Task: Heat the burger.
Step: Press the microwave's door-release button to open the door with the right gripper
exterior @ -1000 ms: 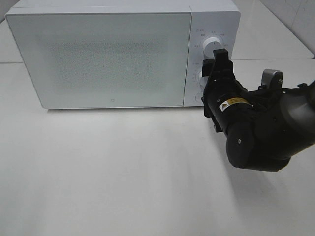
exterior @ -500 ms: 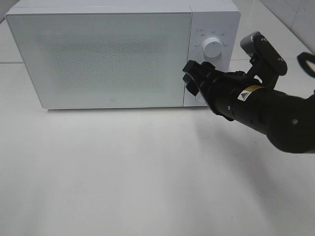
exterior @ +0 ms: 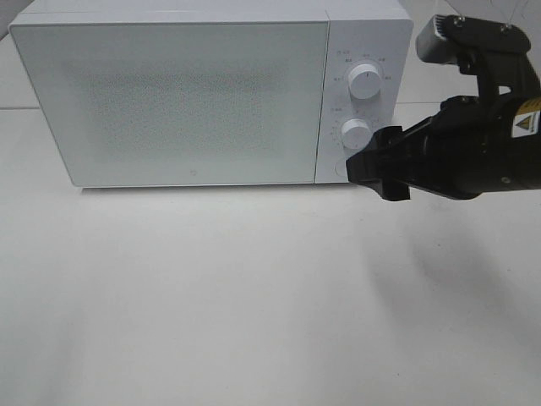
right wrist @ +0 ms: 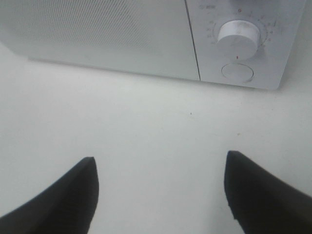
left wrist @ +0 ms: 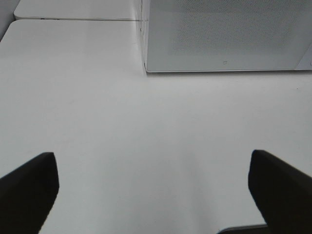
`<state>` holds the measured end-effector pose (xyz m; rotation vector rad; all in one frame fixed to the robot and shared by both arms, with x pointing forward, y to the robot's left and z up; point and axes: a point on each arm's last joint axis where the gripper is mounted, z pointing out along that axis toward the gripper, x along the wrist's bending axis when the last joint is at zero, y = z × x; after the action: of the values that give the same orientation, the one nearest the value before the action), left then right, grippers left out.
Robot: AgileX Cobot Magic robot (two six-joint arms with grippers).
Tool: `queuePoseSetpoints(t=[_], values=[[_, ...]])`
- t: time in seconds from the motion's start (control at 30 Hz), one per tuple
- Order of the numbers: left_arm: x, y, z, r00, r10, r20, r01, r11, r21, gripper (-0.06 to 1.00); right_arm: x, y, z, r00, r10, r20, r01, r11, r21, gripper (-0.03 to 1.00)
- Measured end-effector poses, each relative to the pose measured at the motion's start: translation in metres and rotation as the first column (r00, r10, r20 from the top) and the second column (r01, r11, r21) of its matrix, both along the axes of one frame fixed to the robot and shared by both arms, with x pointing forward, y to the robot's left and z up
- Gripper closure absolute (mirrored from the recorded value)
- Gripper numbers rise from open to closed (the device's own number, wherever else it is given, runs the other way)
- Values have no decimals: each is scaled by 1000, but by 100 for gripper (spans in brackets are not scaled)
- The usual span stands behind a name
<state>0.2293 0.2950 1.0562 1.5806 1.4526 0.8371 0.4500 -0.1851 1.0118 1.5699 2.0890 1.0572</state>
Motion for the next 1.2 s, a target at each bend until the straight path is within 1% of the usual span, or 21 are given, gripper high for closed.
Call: queuePoseSetpoints(t=[0.03, 0.07, 0.1, 0.13, 0.17, 0.2, 0.27, 0.3, 0.37, 0.5, 0.8, 0.83, 0.87, 0.9, 0.93, 0.97, 1.0, 1.07, 1.13, 1.17, 1.2], values=[[0, 0, 0, 1000, 0, 0, 0, 1000, 0, -3, 0, 0, 0, 1000, 0, 0, 0, 1000, 0, 25], [0, 0, 0, 1000, 0, 0, 0, 1000, 0, -3, -4, -2, 6, 1000, 20, -14, -20, 999, -32, 25], [0, 0, 0, 1000, 0, 0, 0, 1000, 0, -3, -12, -7, 15, 998, 40, -53, -44, 996, -81, 25], [0, 0, 0, 1000, 0, 0, 0, 1000, 0, -3, -12, -7, 15, 998, 40, -53, -44, 996, -81, 25], [0, 0, 0, 1000, 0, 0, 0, 1000, 0, -3, -21, -12, 22, 995, 46, -85, -56, 993, -108, 25], [0, 0, 0, 1000, 0, 0, 0, 1000, 0, -3, -21, -12, 22, 995, 46, -85, -56, 993, -108, 25], [0, 0, 0, 1000, 0, 0, 0, 1000, 0, -3, -36, -19, 29, 990, 54, -131, -73, 988, -139, 25], [0, 0, 0, 1000, 0, 0, 0, 1000, 0, -3, -36, -19, 29, 990, 54, -131, -73, 988, -139, 25], [0, 0, 0, 1000, 0, 0, 0, 1000, 0, -3, -51, -27, 36, 984, 68, -164, -95, 982, -163, 25], [0, 0, 0, 1000, 0, 0, 0, 1000, 0, -3, -65, -34, 43, 983, 74, -169, -103, 980, -170, 25], [0, 0, 0, 1000, 0, 0, 0, 1000, 0, -3, -106, -56, 65, 988, 92, -121, -111, 981, -162, 25], [0, 0, 0, 1000, 0, 0, 0, 1000, 0, -3, -117, -62, 70, 991, 97, -90, -110, 982, -153, 25], [0, 0, 0, 1000, 0, 0, 0, 1000, 0, -3, -117, -62, 70, 991, 97, -90, -110, 982, -153, 25], [0, 0, 0, 1000, 0, 0, 0, 1000, 0, -3, -129, -68, 75, 994, 99, -49, -105, 984, -140, 25], [0, 0, 0, 1000, 0, 0, 0, 1000, 0, -3, -134, -71, 77, 995, 99, -31, -103, 986, -134, 25], [0, 0, 0, 1000, 0, 0, 0, 1000, 0, -3, -134, -71, 77, 995, 99, -31, -103, 986, -134, 25], [0, 0, 0, 1000, 0, 0, 0, 1000, 0, -3, -143, -76, 81, 996, 89, 11, -87, 990, -115, 25], [0, 0, 0, 1000, 0, 0, 0, 1000, 0, -3, -147, -79, 83, 997, 74, 27, -71, 992, -106, 25], [0, 0, 0, 1000, 0, 0, 0, 1000, 0, -3, -157, -89, 84, 999, 10, 52, -5, 995, -99, 25], [0, 0, 0, 1000, 0, 0, 0, 1000, 0, -3, -157, -89, 84, 999, 10, 52, -5, 995, -99, 25], [0, 0, 0, 1000, 0, 0, 0, 1000, 0, -3, -165, -95, 84, 997, -35, 64, 42, 993, -108, 25]])
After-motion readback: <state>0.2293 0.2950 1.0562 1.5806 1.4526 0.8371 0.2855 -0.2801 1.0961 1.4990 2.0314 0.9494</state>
